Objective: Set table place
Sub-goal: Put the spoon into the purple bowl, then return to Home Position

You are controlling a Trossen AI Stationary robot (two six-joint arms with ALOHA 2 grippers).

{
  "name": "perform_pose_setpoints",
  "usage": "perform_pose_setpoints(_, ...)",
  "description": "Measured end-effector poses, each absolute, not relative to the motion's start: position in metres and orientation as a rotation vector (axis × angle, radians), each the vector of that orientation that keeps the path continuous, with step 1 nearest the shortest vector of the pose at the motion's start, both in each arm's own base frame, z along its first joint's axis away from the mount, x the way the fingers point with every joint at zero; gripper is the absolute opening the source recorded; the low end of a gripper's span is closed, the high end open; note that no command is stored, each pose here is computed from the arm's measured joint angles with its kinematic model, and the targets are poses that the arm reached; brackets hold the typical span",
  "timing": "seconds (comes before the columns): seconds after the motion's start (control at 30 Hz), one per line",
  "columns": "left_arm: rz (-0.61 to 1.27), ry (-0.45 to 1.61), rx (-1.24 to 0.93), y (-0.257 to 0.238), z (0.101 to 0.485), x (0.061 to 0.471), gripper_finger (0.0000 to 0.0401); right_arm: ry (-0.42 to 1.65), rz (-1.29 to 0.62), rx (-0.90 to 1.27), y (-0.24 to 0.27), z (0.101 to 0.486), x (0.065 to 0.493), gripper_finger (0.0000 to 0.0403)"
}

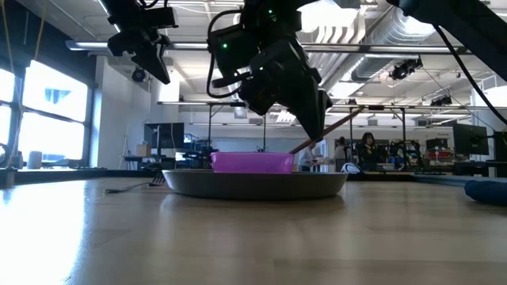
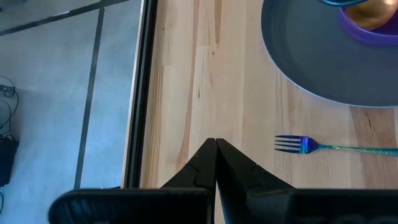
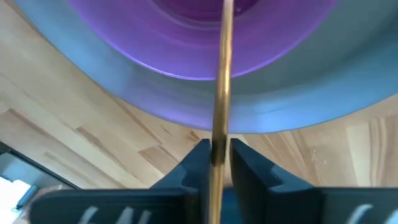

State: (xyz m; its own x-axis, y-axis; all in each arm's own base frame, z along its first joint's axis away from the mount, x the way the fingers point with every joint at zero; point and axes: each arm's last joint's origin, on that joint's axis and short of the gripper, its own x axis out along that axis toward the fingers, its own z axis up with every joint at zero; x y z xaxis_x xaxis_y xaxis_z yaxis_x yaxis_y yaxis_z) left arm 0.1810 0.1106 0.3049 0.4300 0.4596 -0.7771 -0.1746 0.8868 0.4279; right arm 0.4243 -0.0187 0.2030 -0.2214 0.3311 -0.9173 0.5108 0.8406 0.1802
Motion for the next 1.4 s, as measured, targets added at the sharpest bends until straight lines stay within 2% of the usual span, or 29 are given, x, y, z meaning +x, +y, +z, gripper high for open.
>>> perform_pose_setpoints(0.4,0.403,1.057,0.302,0.111,0.305,0.181,0.0001,1.827,-0.169,0.670,-0.021,0.204,0.424,0.0096)
perform_pose_setpoints(0.6,0.404,1.056,0.303,0.111,0.305,0.181,0.0001,1.771,-0.193,0.685,-0.026,0.226,0.418,0.0103)
perform_pose_setpoints(0.73,0.403,1.058,0.302,0.111,0.305,0.181,0.0001,1.678,-0.288,0.638,-0.034,0.258,0.406,0.0104)
perform_pose_setpoints(1.03,0.356,1.106,0.289,0.108,0.301,0.177,0.0001,1.337,-0.589,0.354,-0.042,0.352,0.352,0.0093)
perform_pose_setpoints(1.27,0.363,1.033,0.229,0.107,0.292,0.179,0.0001,1.028,-0.741,0.295,-0.041,0.426,0.281,0.0053)
perform_pose_setpoints(1.4,0.381,1.049,0.173,0.103,0.278,0.171,0.0001,0.890,-0.802,0.266,-0.039,0.455,0.243,0.0011)
